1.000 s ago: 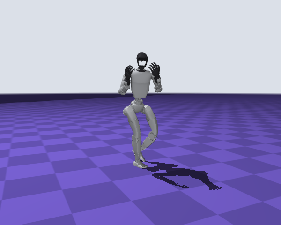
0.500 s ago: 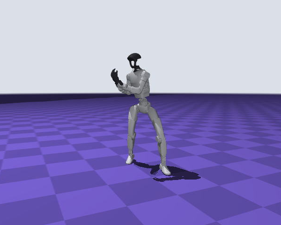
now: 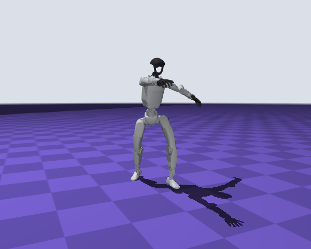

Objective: Kungfu

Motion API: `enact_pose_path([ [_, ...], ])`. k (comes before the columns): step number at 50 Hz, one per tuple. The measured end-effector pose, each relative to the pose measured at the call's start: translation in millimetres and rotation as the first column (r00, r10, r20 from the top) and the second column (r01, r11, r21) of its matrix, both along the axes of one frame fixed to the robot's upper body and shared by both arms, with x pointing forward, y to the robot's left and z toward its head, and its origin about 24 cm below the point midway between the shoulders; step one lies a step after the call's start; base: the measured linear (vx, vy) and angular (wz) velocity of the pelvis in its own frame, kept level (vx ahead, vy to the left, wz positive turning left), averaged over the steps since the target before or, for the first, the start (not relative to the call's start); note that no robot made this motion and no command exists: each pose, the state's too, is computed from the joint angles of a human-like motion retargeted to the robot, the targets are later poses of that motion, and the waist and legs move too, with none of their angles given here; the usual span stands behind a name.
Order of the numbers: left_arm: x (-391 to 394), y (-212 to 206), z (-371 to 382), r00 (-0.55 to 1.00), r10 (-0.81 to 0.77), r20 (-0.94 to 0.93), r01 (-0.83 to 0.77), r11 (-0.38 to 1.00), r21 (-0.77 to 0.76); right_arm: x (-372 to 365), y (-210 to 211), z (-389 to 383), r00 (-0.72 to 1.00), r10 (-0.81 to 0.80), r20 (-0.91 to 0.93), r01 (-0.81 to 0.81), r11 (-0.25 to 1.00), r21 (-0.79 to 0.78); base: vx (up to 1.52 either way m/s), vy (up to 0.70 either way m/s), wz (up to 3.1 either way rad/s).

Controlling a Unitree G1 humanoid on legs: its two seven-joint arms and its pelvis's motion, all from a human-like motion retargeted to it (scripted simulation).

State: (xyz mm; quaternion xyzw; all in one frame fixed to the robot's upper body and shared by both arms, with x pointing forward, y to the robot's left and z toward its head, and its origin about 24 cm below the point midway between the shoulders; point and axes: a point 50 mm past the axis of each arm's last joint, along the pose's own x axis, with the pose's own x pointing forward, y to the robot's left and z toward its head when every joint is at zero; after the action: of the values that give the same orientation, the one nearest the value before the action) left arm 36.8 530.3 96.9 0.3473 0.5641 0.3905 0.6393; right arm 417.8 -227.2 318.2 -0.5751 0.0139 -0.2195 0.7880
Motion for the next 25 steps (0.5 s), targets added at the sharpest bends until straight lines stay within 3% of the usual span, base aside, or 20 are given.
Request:
enact_pose_path([
  [2, -69.1, -6.3, -12.8, 0.976, 0.215, -0.032, -0.217, 0.97, -0.113, 2.0, 18.8, 16.2, 0.979, 0.182, 0.094, -0.176, 0.982, -0.071, -0.07, -0.12, 0.37],
  [5, -100.5, -9.0, -13.9, 0.953, 0.265, 0.15, -0.277, 0.958, 0.068, -2.0, 31.5, 27.7, 0.923, 0.27, 0.275, -0.188, 0.938, -0.291, -0.11, -0.08, 0.34],
  [7, -107.0, -9.8, -12.0, 0.949, 0.256, 0.183, -0.284, 0.947, 0.152, -1.1, 22.7, 20.7, 0.945, 0.242, 0.221, -0.17, 0.938, -0.303, -0.06, -0.17, 0.44],
  [10, -103.4, -6.2, -4.5, 0.95, 0.247, 0.192, -0.281, 0.944, 0.173, 1.0, 4.8, 0.3, 0.974, 0.171, 0.147, -0.138, 0.967, -0.215, 0.15, -0.27, 0.83],
  [12, -86.7, -1.8, 1.3, 0.948, 0.195, 0.252, -0.247, 0.949, 0.196, 1.0, 3.9, -3.0, 0.972, 0.183, 0.15, -0.144, 0.96, -0.238, -0.01, -0.1, 0.58],
  [15, -48.3, 7.1, 22.1, 0.923, 0.028, 0.384, -0.168, 0.926, 0.337, 1.6, 15.0, -2.0, 0.956, 0.249, 0.153, -0.184, 0.92, -0.347, -0.04, 0.01, 0.21],
  [20, 43.6, 7.3, 111.3, 0.715, -0.456, 0.53, -0.045, 0.726, 0.686, 1.6, 28.3, 4.8, 0.938, 0.307, 0.161, -0.216, 0.88, -0.423, 0.0, 0.0, 0.0],
  [25, 128.5, -51.7, 215.1, 0.367, -0.868, 0.336, 0.095, 0.394, 0.914, -0.6, 62.8, 16.4, 0.873, 0.462, 0.159, -0.331, 0.799, -0.502, 0.0, 0.08, -0.39],
])
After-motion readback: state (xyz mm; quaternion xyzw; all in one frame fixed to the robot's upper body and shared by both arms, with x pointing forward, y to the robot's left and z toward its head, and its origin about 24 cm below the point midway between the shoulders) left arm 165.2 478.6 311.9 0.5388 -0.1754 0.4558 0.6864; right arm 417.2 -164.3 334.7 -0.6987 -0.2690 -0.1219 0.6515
